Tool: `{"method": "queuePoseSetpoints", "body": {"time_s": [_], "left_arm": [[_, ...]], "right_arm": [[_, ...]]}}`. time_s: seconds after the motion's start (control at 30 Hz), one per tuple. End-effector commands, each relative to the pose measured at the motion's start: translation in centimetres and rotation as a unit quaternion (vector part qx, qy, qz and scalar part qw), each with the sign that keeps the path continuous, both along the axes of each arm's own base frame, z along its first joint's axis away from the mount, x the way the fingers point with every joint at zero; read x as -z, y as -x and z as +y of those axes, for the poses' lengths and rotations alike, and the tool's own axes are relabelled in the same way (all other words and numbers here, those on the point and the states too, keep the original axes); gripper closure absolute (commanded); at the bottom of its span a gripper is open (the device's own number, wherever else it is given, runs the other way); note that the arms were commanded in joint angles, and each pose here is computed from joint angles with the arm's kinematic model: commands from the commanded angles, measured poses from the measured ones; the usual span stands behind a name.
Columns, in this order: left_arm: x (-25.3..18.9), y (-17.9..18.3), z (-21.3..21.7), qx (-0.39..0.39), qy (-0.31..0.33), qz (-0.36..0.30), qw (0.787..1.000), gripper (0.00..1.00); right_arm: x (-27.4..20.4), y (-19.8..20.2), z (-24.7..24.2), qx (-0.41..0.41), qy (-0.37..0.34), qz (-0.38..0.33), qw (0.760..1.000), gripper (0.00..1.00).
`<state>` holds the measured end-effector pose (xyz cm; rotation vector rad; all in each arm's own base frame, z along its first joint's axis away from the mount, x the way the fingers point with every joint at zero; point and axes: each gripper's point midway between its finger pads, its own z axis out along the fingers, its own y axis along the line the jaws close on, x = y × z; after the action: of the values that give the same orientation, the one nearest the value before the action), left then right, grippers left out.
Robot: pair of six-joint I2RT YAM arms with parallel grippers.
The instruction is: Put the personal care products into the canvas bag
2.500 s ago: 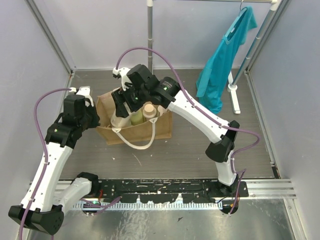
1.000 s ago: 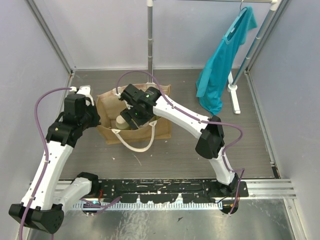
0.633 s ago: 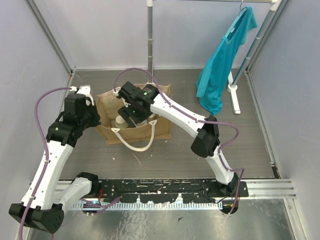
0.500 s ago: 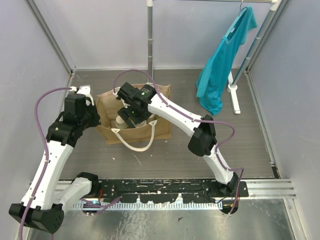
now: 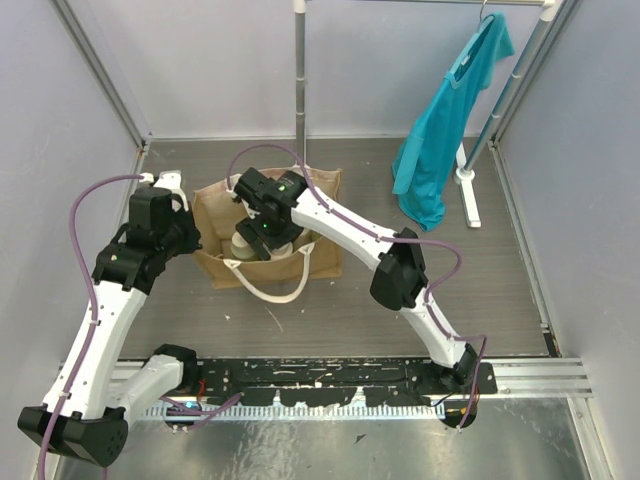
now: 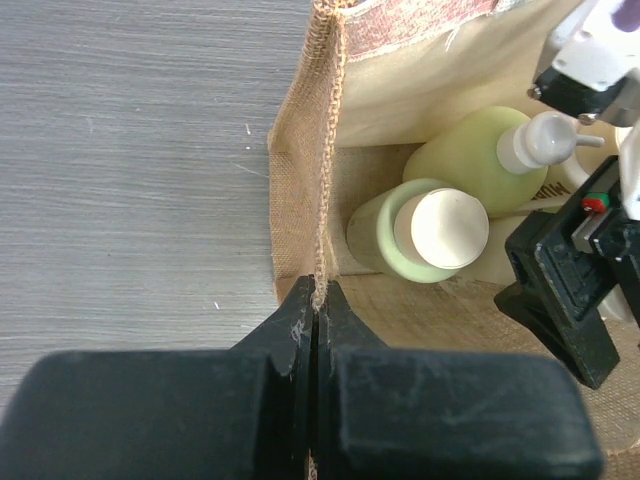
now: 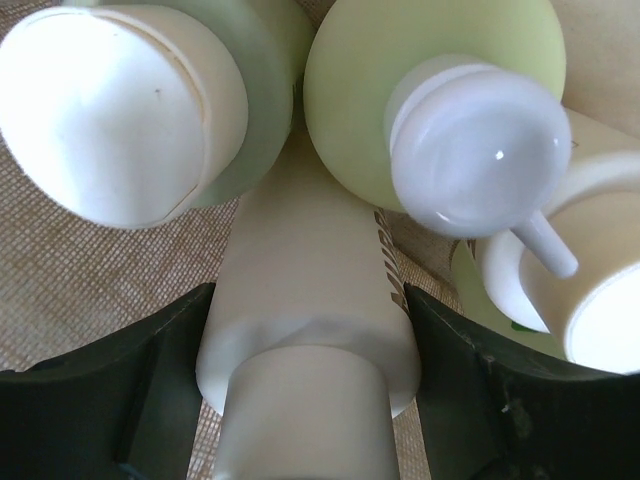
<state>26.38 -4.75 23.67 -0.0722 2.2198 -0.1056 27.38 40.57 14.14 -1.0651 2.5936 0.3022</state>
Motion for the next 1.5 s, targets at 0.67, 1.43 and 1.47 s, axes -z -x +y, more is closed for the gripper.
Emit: {"method": "queuePoseSetpoints", "body": {"time_s": [0.67,1.43,1.47], "left_arm": [[-1.7,-0.7,0.3,-0.008,0.002,-0.036,0.999,0.97],[-1.4,-1.1,0.1,-0.007,0.003,-0.032,0.999,0.97],[-1.4,-1.1,0.1,-0.007,0.003,-0.032,0.999,0.97]], "right_arm": [[4.3,-0.6,3.9,-0.015,-0.03,-0.009,0.999,0.99],[1.8,-0.6,4.9,-0.023,-0.047,-0.038,0.998,0.27],[1.3,-0.6,4.9,-0.024,-0.05,-0.041,0.998,0.24]]}}
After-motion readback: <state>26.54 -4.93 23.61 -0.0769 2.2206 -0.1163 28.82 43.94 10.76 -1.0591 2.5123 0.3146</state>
